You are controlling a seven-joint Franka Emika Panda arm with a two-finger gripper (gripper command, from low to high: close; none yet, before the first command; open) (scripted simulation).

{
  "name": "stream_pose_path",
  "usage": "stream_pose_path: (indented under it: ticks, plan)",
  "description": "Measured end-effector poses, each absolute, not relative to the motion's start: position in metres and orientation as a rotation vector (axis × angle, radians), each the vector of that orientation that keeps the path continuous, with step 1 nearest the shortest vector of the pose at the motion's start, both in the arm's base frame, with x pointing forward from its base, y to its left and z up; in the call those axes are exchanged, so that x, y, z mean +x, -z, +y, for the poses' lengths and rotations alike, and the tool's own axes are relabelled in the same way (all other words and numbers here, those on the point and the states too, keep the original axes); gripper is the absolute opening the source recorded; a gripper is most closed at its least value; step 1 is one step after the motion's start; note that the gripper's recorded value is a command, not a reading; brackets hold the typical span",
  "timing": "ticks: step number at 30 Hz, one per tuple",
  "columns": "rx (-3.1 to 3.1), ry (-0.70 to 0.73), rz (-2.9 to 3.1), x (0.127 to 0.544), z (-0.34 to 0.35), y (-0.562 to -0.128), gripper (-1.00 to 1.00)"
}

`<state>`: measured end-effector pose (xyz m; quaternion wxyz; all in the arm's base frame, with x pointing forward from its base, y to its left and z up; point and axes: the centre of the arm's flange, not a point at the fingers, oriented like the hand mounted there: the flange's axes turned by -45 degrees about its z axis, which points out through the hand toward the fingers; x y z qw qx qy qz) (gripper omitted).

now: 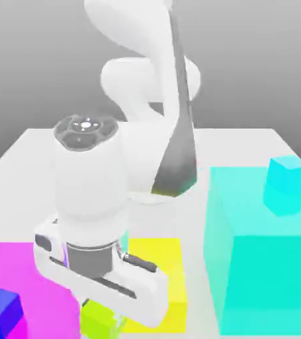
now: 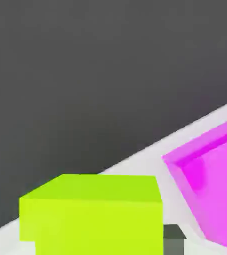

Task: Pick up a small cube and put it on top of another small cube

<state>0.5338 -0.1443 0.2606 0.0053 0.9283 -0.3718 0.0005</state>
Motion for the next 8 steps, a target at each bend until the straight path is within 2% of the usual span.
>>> stream_pose_path:
  ticks: [2,4,5,8]
  plan:
    - [2.800,-0.002,-1.416,0.525,-0.192,-0.282,-1.00]
    - [2.708,-0.001,-1.597,0.517,-0.228,-0.270,-1.00]
    - [2.691,-0.001,-1.627,0.515,-0.234,-0.257,1.00]
    - [2.691,-0.001,-1.627,0.515,-0.234,-0.257,1.00]
